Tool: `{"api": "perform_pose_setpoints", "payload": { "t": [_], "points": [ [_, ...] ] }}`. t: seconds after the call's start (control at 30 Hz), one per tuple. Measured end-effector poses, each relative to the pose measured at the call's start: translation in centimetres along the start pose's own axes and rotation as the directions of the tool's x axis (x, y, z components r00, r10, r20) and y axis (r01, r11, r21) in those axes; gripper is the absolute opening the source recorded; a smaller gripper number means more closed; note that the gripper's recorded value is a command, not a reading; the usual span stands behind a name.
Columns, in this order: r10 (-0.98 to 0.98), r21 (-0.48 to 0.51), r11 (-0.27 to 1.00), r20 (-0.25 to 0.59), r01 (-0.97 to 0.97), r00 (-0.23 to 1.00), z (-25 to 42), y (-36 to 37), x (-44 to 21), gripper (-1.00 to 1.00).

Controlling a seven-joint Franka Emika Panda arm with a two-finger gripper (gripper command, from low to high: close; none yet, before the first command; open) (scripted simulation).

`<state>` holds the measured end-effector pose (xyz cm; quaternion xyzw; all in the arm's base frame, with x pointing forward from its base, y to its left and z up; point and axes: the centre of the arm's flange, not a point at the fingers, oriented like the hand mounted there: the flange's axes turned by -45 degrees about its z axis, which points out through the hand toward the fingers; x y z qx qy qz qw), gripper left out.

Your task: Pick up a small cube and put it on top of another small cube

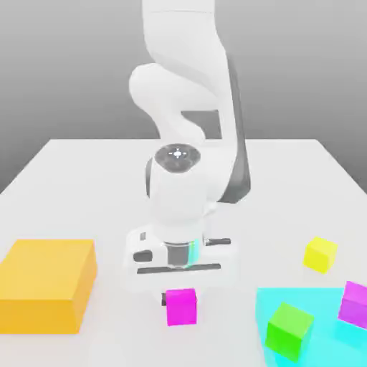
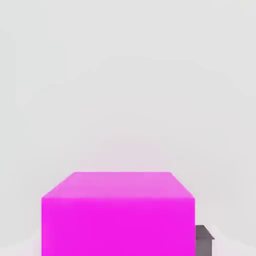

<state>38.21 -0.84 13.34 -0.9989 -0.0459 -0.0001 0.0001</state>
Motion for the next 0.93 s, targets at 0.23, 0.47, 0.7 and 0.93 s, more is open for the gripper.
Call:
{"api": "perform_pose_setpoints", "payload": {
  "t": [0.23, 0.47, 0.7, 0.93],
  "points": [
    [0.000, 0.001, 1.000, 0.000, 0.000, 1.000, -5.4, 0.0, 0.1, -1.00],
    [-0.246, 0.000, 0.969, 0.001, 0.246, 0.969, -10.5, -11.4, 6.3, -1.00],
    [-0.488, 0.003, 0.873, 0.000, 0.488, 0.873, -16.8, -26.8, 8.5, -1.00],
    [-0.503, 0.002, 0.864, 0.000, 0.503, 0.864, -11.8, -28.3, 8.9, 1.00]
  ]
}}
